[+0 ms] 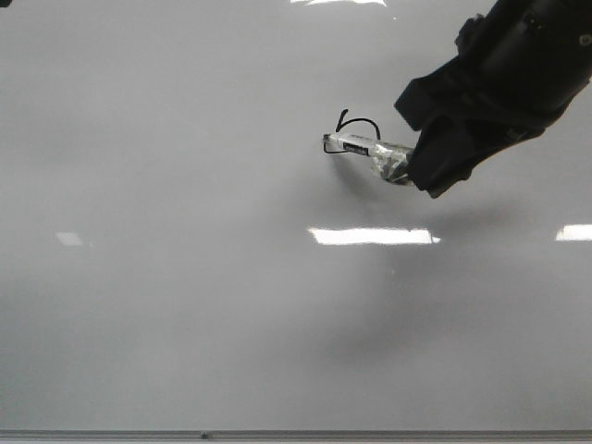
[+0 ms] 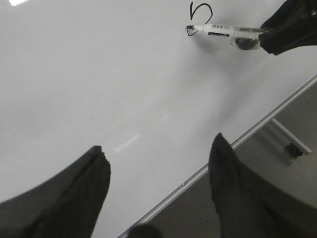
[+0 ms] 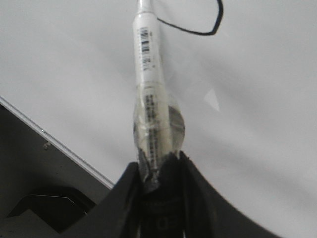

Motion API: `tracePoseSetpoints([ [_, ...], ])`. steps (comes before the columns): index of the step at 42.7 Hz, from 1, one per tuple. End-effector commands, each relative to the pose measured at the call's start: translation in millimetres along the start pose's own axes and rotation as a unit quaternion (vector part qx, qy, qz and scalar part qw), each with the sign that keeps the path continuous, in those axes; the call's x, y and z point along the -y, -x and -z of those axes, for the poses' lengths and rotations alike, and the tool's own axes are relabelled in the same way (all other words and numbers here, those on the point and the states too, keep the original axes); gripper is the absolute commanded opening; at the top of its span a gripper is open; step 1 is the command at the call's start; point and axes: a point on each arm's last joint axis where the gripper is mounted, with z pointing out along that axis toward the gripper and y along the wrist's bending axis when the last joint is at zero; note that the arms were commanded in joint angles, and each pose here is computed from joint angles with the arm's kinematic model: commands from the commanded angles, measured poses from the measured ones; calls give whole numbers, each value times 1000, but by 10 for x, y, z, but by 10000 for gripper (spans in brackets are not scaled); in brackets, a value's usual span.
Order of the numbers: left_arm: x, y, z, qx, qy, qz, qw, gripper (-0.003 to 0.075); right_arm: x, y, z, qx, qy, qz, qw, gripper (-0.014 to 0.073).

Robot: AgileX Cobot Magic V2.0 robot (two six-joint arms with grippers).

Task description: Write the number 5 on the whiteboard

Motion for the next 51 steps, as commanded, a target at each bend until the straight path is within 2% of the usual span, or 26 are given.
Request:
tracePoseSetpoints([
  [1, 8, 137, 76, 52, 2, 9, 999, 430, -14, 191, 306, 69, -10, 10, 998, -70],
  [9, 8, 137, 76, 52, 2, 9, 999, 430, 25, 268, 420, 118, -29, 11, 993, -70],
  [30, 10, 137, 76, 52, 1, 10, 999, 430, 152, 209, 134, 77, -37, -4, 996, -70],
  [38, 10, 137, 76, 52, 1, 10, 999, 430, 193, 198, 135, 73, -41, -7, 996, -70],
  [45, 10, 137, 76, 52, 1, 10, 999, 430, 387, 148, 182, 61, -61, -31, 996, -70],
  [51, 10, 137, 76, 52, 1, 10, 999, 430, 371, 168, 265, 73, -62, -30, 995, -70],
])
